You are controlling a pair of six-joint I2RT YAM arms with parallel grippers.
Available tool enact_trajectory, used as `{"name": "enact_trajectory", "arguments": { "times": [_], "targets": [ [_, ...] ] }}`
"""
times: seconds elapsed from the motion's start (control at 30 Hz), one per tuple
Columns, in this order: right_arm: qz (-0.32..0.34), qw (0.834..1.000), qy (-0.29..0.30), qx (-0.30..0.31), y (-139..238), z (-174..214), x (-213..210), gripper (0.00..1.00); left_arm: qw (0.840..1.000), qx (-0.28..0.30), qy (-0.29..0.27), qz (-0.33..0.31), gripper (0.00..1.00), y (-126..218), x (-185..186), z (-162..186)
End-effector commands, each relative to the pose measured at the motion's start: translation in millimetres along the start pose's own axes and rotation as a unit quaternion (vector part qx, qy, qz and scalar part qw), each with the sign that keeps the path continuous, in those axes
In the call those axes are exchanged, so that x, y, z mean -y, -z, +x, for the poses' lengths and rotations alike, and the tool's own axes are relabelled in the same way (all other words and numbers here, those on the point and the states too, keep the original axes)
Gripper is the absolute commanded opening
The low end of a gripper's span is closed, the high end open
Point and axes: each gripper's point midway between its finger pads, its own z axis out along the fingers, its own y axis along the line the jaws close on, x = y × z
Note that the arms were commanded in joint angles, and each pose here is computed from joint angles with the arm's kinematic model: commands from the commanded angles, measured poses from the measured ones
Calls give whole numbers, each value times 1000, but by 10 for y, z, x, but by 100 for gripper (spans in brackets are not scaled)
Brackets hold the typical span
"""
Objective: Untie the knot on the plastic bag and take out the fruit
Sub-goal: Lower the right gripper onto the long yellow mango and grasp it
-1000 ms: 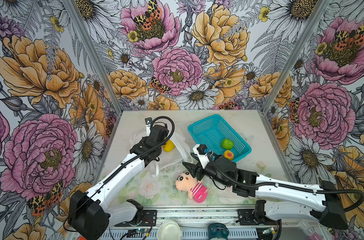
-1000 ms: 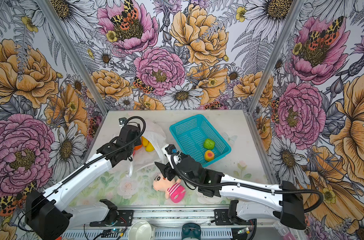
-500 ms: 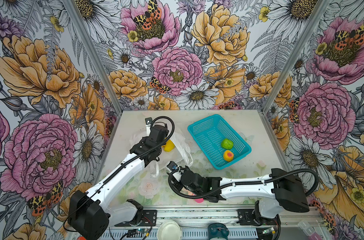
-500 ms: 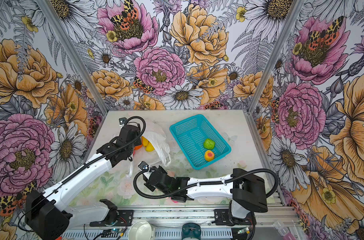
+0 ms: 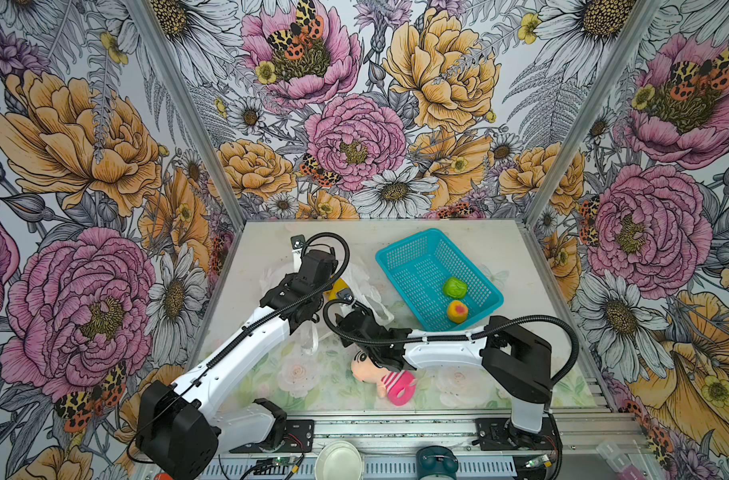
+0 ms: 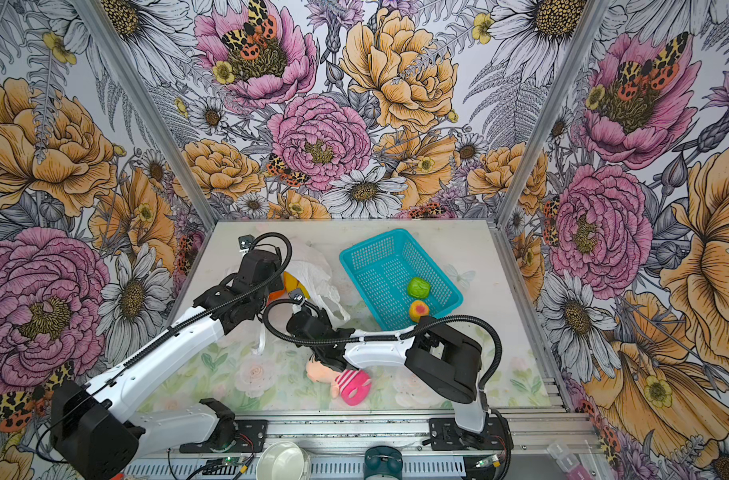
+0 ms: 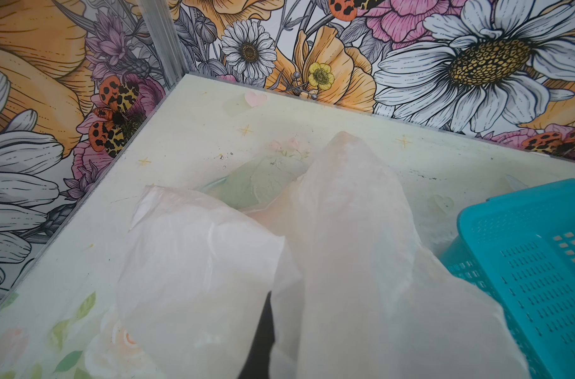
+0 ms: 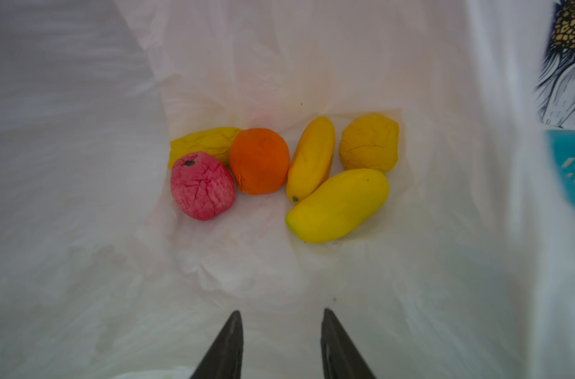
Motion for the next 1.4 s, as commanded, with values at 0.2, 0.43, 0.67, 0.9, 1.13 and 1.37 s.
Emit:
{"name": "enact_trajectory", "arguments": {
  "times": [0.2, 0.43, 0.67, 0.9, 1.13, 1.37],
  "targets": [
    [55, 988, -143, -27, -480, 87, 166, 43, 1000, 8, 6, 19, 0, 49, 63, -63],
    [101, 978, -182, -20, -742, 51, 453, 62, 1000, 9, 4, 25, 0, 73, 86, -64],
    [94, 975, -199, -14, -1009, 73, 504, 89, 999, 8, 3, 32, 0, 77, 126, -69],
    [124, 969, -212, -26, -1273, 141, 670, 88, 999, 9, -2, 43, 0, 99, 183, -66],
    [138, 966, -216, -42, -1440, 303, 838, 74, 999, 14, -1, 48, 0, 135, 190, -86],
    [109, 965, -231, -55, -1316, 211, 849, 53, 999, 12, -3, 44, 0, 111, 191, -76]
  ]
}}
